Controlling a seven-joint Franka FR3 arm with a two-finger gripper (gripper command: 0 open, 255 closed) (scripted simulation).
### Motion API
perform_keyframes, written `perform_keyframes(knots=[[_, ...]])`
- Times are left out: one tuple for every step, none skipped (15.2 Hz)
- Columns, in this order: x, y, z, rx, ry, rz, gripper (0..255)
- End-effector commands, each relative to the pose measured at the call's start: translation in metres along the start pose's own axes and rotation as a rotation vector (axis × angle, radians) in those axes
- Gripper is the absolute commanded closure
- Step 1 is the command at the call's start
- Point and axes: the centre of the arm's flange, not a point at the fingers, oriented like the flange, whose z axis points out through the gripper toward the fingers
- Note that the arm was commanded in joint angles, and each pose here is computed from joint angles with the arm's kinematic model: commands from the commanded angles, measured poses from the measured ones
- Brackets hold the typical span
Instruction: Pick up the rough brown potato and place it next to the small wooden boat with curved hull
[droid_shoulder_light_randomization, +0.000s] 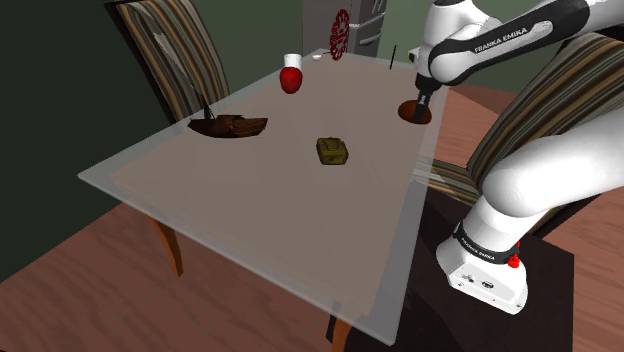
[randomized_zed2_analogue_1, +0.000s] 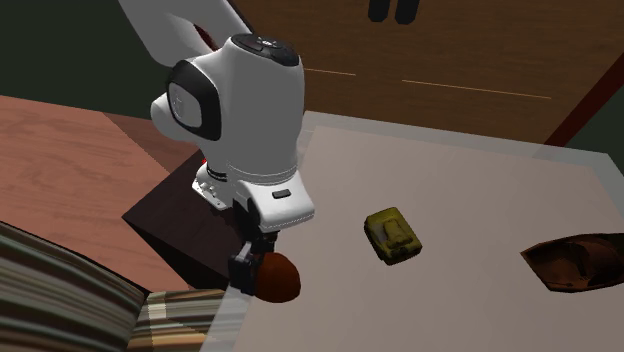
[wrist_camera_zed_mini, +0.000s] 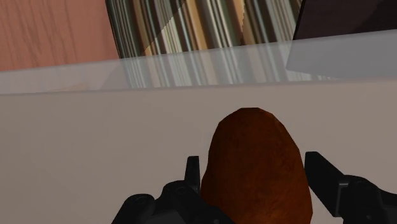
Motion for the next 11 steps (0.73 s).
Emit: perform_keyframes(knots=[[0.000, 0.005, -0.010, 0.000, 0.000, 0.000, 255], [0.000, 0.006, -0.015, 0.000, 0.000, 0.000, 255], [0.000, 0.008, -0.020, 0.000, 0.000, 0.000, 255], [0.000, 0.010, -0.025, 0.000, 0.000, 0.000, 255], [0.000, 0.011, -0.030, 0.000, 0.000, 0.000, 255], [-0.001, 0.013, -0.035, 0.000, 0.000, 0.000, 255], [-0.001, 0.015, -0.040, 0.000, 0.000, 0.000, 255], [-0.001, 0.016, -0.045, 0.000, 0.000, 0.000, 255], [-0.001, 0.018, -0.050, 0.000, 0.000, 0.000, 255], [-0.002, 0.020, -0.055, 0.000, 0.000, 0.000, 255], [-0.002, 0.021, -0.060, 0.000, 0.000, 0.000, 255]])
